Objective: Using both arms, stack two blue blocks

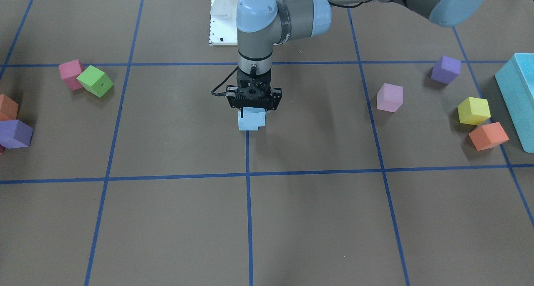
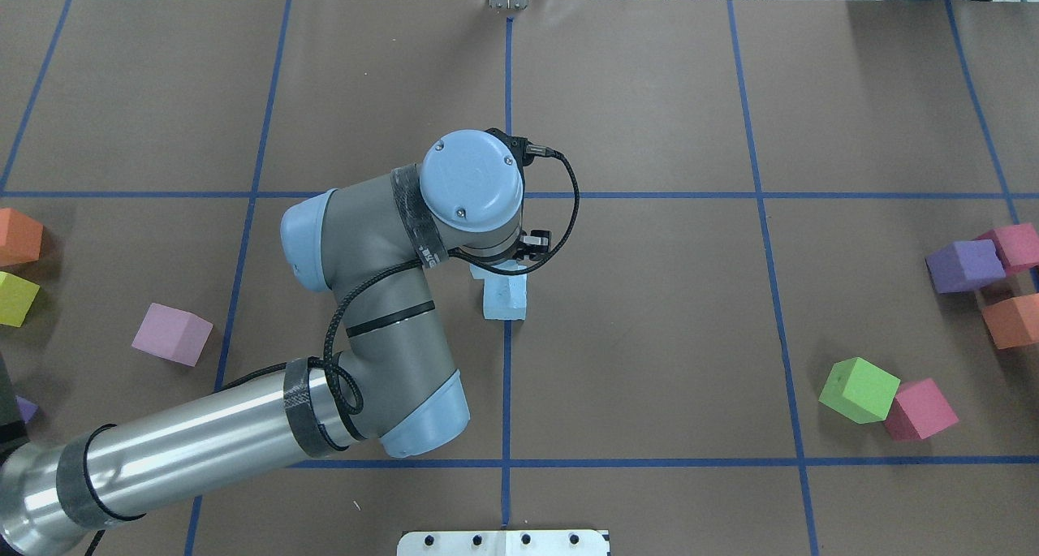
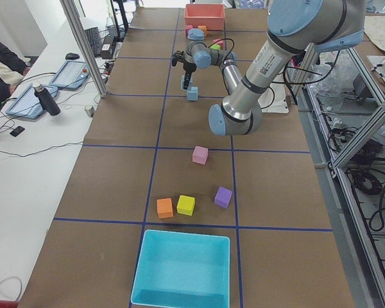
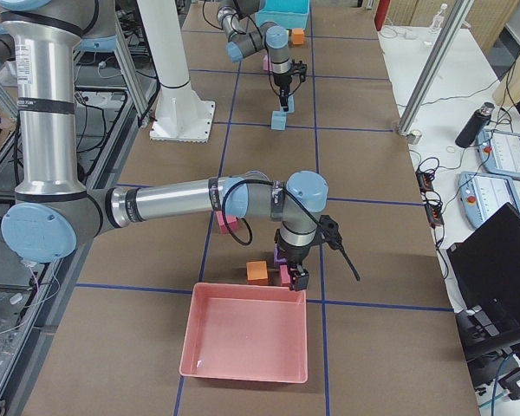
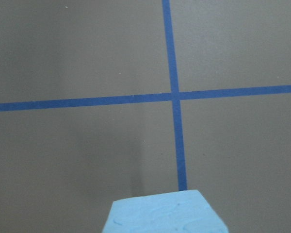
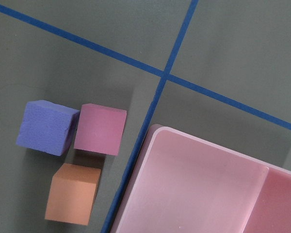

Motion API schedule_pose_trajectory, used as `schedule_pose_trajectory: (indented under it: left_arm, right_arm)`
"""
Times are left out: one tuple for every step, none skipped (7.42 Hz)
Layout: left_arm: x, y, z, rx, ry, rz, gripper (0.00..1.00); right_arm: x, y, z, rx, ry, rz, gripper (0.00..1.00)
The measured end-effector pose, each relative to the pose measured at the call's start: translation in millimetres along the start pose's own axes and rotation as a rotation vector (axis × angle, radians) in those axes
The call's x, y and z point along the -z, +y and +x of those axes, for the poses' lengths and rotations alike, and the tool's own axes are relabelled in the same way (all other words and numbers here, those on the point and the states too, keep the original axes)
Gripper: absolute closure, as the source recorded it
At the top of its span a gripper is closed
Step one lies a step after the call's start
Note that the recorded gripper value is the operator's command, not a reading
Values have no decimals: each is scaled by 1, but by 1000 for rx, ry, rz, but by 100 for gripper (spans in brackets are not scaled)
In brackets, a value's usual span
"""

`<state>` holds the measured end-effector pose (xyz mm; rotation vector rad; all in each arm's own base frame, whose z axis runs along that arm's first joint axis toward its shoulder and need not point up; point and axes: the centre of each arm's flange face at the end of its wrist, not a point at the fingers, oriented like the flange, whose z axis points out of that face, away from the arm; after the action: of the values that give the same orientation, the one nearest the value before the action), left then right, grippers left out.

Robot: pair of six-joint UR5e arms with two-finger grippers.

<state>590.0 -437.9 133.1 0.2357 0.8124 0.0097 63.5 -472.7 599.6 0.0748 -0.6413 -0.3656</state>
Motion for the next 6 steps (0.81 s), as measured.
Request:
schedule_pose_trajectory:
  left_arm:
    - [-6, 9, 4, -10, -5, -7, 97]
    - [-10, 16, 6, -17, -7, -14, 97]
    - [-11, 20, 8, -22, -6, -19, 97]
    - [-12, 21, 9, -24, -6, -22, 94]
    - [-13, 22, 9, -24, -6, -24, 90]
    - [-13, 22, 10, -25, -6, -26, 87]
  right_arm:
    - [0, 0, 0, 0, 0, 0, 0]
    - [0, 0, 0, 0, 0, 0, 0]
    - [0, 1, 0, -1, 0, -1, 0]
    - [0, 1, 0, -1, 0, -1, 0]
    - [0, 1, 0, -1, 0, -1, 0]
    - [0, 1, 0, 0, 0, 0, 0]
